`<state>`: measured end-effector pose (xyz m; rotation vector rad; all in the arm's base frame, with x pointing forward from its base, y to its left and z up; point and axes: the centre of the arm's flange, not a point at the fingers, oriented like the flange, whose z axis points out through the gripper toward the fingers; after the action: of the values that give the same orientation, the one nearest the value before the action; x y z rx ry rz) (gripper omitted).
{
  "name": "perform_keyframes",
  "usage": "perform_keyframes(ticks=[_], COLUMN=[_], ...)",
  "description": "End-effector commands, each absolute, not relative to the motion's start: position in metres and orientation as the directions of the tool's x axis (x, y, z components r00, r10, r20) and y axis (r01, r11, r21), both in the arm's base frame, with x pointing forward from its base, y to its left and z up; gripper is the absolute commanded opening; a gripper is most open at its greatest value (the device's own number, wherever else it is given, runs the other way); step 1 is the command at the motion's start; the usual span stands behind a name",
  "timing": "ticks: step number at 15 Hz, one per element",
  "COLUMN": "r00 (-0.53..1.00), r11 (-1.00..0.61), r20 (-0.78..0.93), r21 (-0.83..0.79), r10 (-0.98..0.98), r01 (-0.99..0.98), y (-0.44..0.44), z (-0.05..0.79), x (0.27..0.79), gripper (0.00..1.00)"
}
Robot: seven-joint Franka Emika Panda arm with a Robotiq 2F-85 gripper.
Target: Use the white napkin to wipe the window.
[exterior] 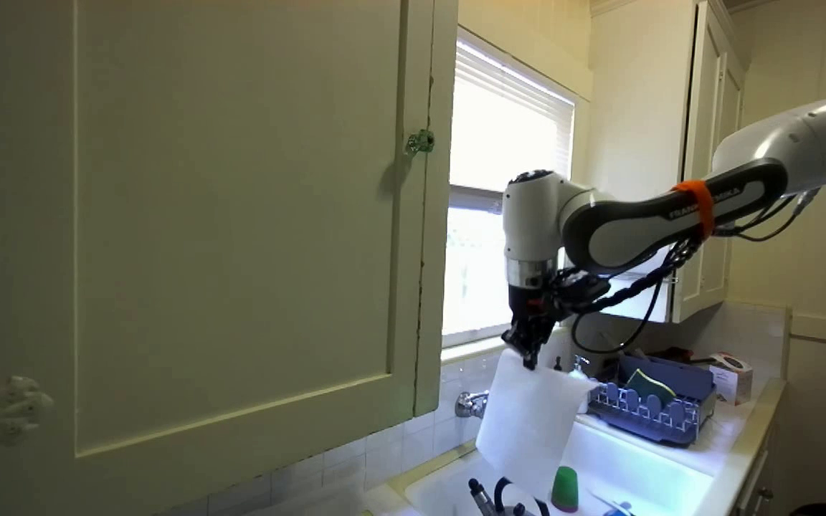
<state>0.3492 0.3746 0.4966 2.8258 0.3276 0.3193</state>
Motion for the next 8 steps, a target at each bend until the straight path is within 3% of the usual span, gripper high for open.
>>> perform_keyframes(ticks=[1,7,8], r00=[0.947,0.943,0.933], r11=[-0.92,-0.899,-0.862], r20=[0.188,0.196,0.243], r21=[0.347,0.404,0.494], r10=[0.259,0.268,0.264], r01=[0.182,0.172,0.115], y=[0.363,0.346,0.34], z=[0.519,0.549,0.542], x=[0.348,0.35,0.362], gripper=[0.01,0.0,0.0])
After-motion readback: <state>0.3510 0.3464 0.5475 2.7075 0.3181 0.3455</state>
